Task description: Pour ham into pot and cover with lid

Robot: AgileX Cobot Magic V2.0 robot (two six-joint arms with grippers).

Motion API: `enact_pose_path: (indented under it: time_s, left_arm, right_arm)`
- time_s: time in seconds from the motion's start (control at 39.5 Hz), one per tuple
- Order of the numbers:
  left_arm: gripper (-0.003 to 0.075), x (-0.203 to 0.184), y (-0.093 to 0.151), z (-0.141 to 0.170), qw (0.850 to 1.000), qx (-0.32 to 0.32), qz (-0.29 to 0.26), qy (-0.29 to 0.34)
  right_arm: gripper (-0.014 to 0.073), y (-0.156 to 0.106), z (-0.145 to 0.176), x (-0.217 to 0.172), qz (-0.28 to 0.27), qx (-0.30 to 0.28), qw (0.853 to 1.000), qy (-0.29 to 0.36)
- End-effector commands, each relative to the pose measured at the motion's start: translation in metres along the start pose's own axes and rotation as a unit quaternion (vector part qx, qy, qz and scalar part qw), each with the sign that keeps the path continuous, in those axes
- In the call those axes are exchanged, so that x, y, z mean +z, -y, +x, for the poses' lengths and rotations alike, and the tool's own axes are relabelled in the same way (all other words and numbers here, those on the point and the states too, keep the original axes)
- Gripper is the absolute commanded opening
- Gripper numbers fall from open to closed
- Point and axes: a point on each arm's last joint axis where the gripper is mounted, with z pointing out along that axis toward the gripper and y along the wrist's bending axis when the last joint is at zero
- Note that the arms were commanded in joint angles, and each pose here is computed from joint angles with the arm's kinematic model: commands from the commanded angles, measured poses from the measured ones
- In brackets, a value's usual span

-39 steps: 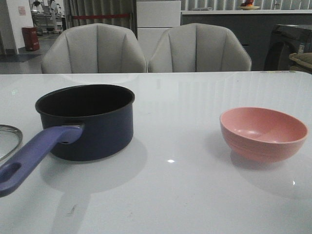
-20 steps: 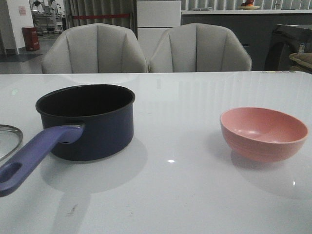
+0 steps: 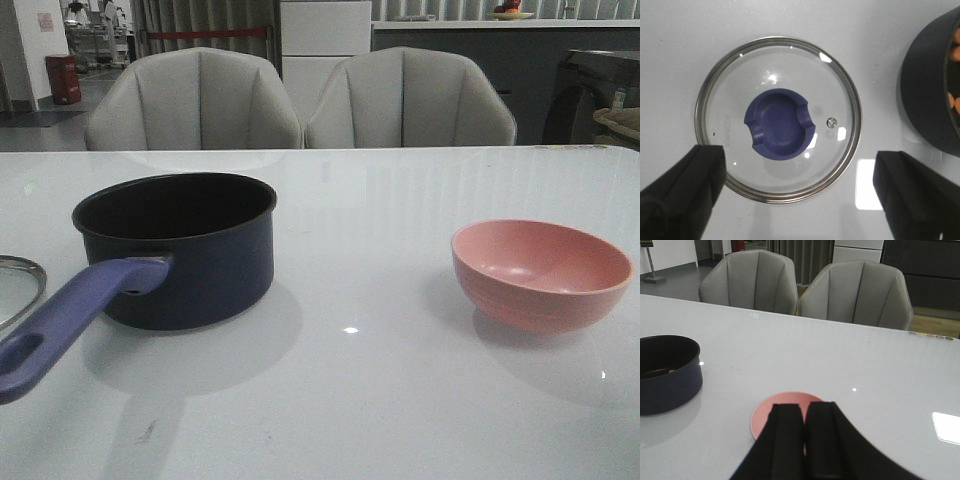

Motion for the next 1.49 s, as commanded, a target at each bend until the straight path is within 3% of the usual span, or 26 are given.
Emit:
enact_pose_path:
  time_s: [0.0,0.51,1.09,1.19,1.34,1.47]
  left_arm:
    - [0.0633,-0.009,0.000,-0.013,1.000,0.000,0.001,0.030]
    - [0.0630,0.047,-0.003,-0.027,0.999,0.018,-0.001,-0.032]
    - [0.0619,0.080,-0.010,-0.025,0.997,0.004,-0.010,-0.076]
    - [0.0535,0.080,-0.009,-0.024,0.997,0.003,-0.010,-0.078]
    - [0.0332,0.080,-0.008,-0.023,0.996,0.000,-0.004,-0.088]
    - [0.0226,0.080,-0.008,-0.022,0.996,-0.002,-0.002,-0.094]
  right_arm:
    - [0.0155,0.001,-0.016,-0.002,0.006,-0.006,0.999,0.051]
    - [0.0155,0.001,-0.016,-0.002,0.006,-0.006,0.999,0.051]
    - [0.0155,0.001,-0.016,-0.002,0.006,-0.006,0.999,0.051]
    - [0.0155,0.001,-0.016,-0.002,0.006,-0.006,0.999,0.051]
    - [0.0155,0.001,-0.016,-0.002,0.006,-0.006,0.999,0.053]
    - [0.0155,0.001,-0.016,-0.002,0.006,-0.006,0.998,0.054]
